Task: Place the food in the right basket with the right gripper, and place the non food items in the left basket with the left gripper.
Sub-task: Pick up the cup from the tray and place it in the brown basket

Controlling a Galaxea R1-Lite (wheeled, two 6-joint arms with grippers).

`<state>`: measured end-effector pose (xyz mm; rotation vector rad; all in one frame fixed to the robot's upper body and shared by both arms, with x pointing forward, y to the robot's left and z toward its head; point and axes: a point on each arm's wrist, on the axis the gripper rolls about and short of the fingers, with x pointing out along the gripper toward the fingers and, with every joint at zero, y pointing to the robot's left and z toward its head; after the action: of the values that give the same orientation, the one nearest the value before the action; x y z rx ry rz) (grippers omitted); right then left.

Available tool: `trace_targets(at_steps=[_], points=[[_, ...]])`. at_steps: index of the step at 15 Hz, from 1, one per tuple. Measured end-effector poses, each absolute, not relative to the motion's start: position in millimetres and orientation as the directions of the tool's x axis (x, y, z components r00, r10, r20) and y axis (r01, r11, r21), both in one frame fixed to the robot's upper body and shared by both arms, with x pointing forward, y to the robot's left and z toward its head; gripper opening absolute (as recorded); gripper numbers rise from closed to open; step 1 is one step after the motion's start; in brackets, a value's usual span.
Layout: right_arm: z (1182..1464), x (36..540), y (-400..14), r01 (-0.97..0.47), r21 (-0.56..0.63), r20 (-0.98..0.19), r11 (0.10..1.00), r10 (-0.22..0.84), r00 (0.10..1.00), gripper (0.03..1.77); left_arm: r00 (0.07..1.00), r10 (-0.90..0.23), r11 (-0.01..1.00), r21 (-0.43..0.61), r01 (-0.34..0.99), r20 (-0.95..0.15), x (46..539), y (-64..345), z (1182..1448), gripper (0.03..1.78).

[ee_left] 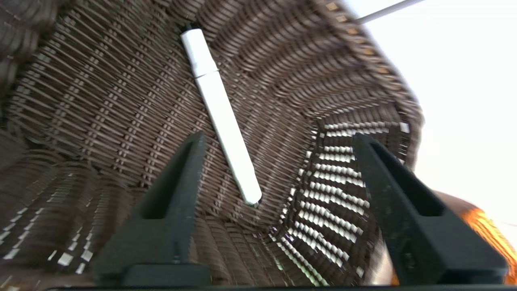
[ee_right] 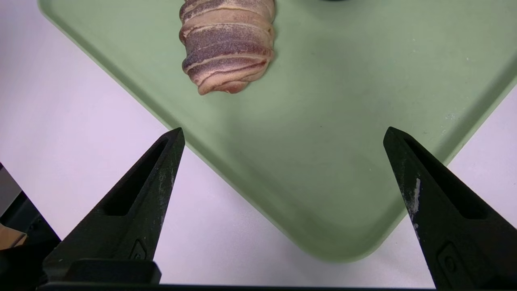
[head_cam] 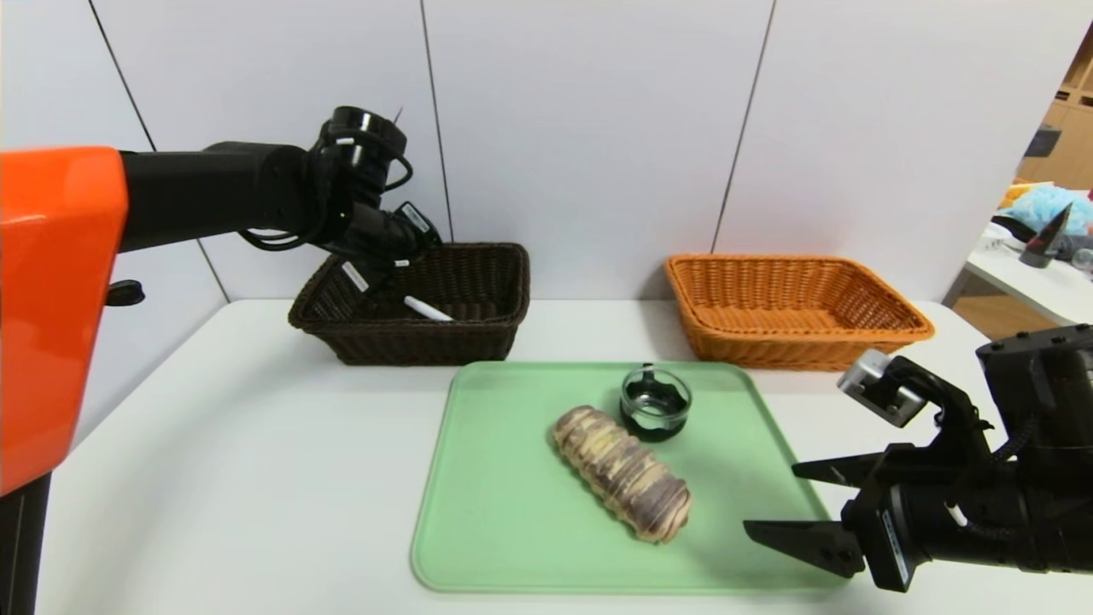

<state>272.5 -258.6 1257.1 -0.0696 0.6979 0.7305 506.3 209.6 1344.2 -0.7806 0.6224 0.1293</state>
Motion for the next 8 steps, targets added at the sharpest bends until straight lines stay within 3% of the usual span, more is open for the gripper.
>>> trace_targets(at_steps=[8], points=[[1263,275,-258,-0.641,0.157,-0.561,0.751,0.602,0.568,1.70,0.757,-0.198,0.775,-0.572,-0.269,-0.623,433,186,1394,1.57]])
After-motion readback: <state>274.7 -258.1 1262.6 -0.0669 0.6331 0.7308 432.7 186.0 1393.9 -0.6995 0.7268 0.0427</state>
